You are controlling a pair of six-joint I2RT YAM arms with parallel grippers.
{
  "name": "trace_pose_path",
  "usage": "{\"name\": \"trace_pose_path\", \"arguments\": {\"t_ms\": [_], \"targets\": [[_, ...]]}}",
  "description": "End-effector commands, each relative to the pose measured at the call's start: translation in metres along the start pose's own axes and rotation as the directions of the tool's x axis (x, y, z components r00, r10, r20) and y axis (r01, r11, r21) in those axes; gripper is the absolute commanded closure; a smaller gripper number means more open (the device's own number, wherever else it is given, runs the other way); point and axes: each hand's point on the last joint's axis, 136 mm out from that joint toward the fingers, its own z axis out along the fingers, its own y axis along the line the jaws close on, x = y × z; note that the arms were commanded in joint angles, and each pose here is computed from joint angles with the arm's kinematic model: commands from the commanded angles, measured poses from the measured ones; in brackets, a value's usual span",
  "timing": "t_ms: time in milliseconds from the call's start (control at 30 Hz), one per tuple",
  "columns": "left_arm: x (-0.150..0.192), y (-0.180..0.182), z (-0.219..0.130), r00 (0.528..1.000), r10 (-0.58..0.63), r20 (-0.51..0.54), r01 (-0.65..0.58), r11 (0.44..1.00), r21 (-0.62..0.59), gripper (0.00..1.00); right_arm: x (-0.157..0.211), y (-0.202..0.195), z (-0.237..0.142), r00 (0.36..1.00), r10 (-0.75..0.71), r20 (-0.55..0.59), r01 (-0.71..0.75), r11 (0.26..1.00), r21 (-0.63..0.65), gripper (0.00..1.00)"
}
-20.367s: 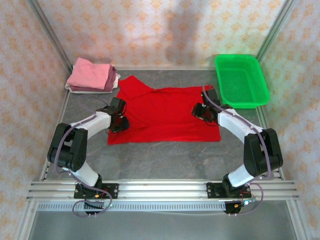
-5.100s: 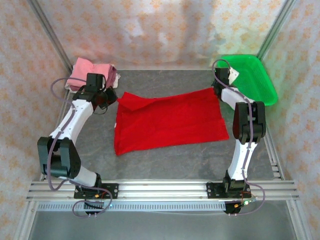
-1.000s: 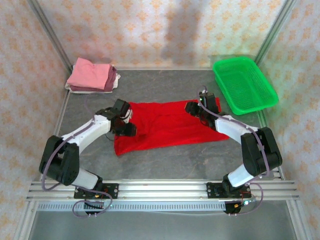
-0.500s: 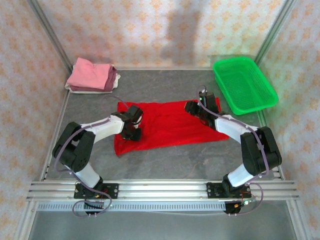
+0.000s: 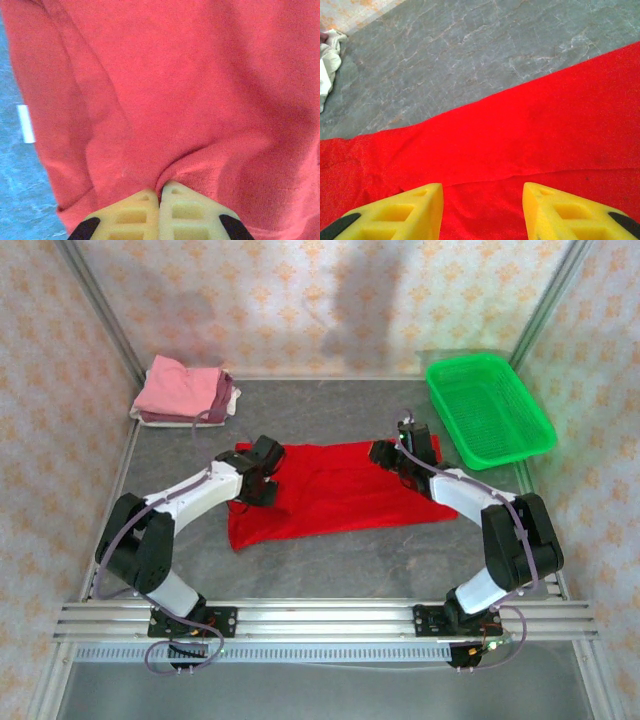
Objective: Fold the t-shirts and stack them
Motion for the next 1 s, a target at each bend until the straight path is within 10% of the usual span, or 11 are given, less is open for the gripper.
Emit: {"name": "trace_pose_path", "arguments": {"t_ms": [0, 267, 433, 533, 967], "targets": [[0.009, 0.026, -0.023, 0.999, 0.036, -0.032, -0.039, 0.994, -0.105, 1.0, -0.011, 0.007, 0.0, 1.0, -0.022, 0.021, 0.022, 1.0, -0.008, 0.54], [0.036, 0.065, -0.018, 0.996, -0.012, -0.093, -0.011, 0.969, -0.245, 1.0, -0.01, 0.007, -0.003, 0.999, -0.038, 0.021, 0.038, 0.999, -0.003, 0.54], [0.037, 0.049, -0.008, 0.995, -0.044, -0.088, 0.029, 0.986, -0.166, 0.56, -0.013, 0.011, -0.006, 0.999, -0.041, 0.013, 0.041, 0.999, -0.003, 0.54], [0.024, 0.042, -0.023, 0.998, -0.063, -0.009, 0.062, 0.993, -0.098, 0.49, -0.019, 0.004, -0.011, 0.999, -0.039, 0.027, 0.037, 0.998, 0.049, 0.53], [-0.068, -0.029, -0.034, 0.977, -0.117, 0.177, 0.068, 0.963, 0.26, 0.58, -0.023, -0.049, 0.014, 0.994, 0.007, -0.105, 0.032, 0.93, 0.367, 0.64]]}}
